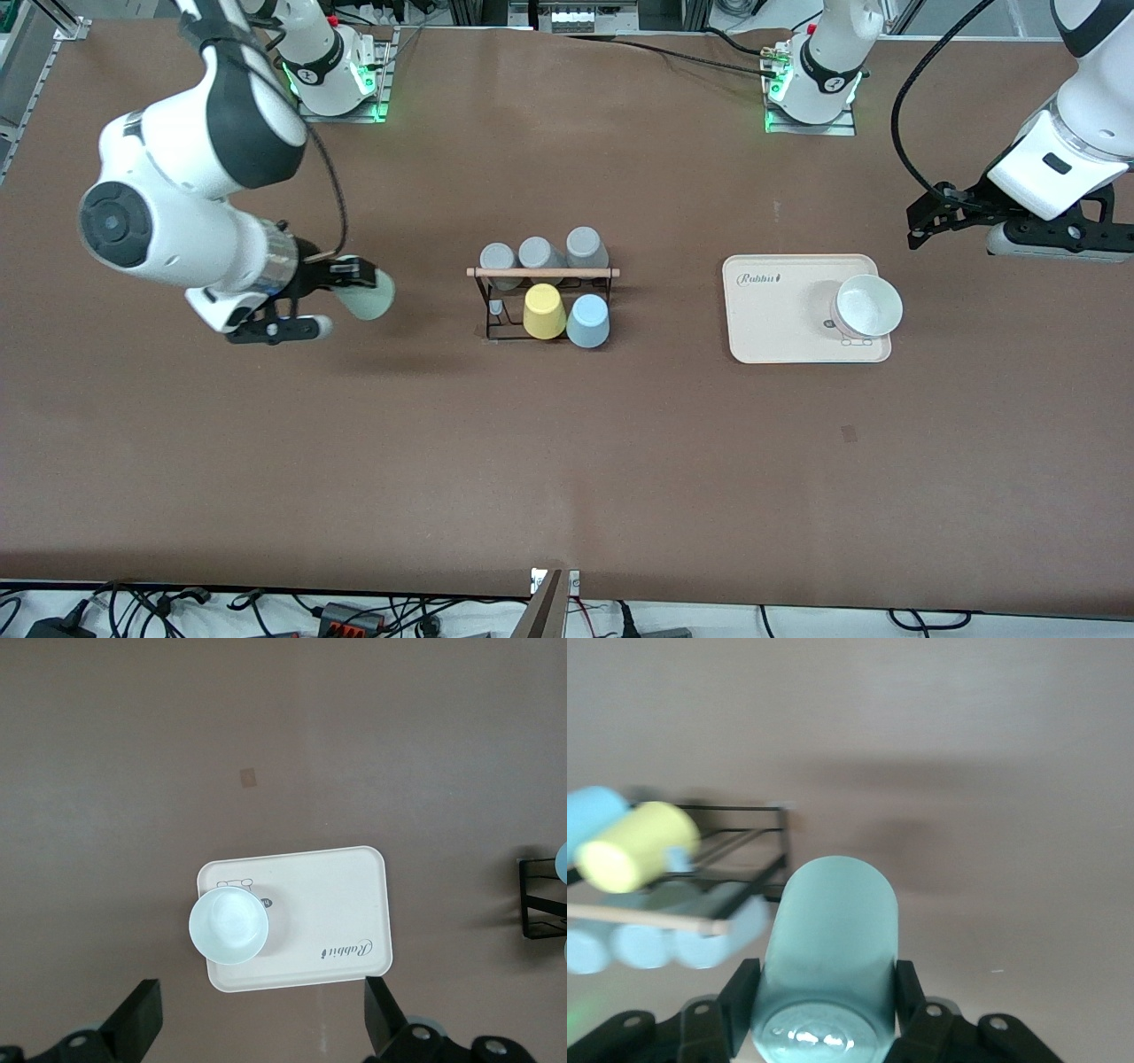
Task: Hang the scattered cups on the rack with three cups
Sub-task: 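Carry the teal cup with the right gripper toward the rack bar, then hang the teal cup on the rack bar beside the yellow cup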
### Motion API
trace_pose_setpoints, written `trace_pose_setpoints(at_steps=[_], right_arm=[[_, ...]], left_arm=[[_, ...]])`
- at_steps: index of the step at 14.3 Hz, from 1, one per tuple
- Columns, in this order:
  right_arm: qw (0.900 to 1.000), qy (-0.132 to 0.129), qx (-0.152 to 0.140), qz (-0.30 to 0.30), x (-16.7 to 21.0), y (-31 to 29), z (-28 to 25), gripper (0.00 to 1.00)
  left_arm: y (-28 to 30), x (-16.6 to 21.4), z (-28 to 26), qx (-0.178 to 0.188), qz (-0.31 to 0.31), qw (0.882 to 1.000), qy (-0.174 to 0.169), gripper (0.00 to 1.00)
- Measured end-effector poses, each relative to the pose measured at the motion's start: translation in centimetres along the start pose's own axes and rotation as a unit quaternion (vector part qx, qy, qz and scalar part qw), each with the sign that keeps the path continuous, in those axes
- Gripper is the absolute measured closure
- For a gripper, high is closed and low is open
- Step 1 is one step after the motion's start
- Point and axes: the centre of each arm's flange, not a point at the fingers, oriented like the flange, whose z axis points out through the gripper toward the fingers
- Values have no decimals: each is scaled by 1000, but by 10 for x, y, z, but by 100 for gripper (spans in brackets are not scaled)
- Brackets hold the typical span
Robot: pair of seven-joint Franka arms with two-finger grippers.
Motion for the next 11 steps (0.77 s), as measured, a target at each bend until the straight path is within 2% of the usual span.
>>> trace_pose_setpoints(at_steps=[3,6,9,11], right_arm=[[1000,19,10,18,-8,-56,1,34],[999,30,16,17,-3,-76,8,34],[998,55,29,19,10,-97,32,34],[998,50,28,16,13,-110,56,34]], left_arm=[[0,0,0,0,0,1000,0,0],[0,0,0,0,0,1000,0,0],[0,0,0,0,0,1000,0,0],[-1,0,0,0,-1,1000,0,0]])
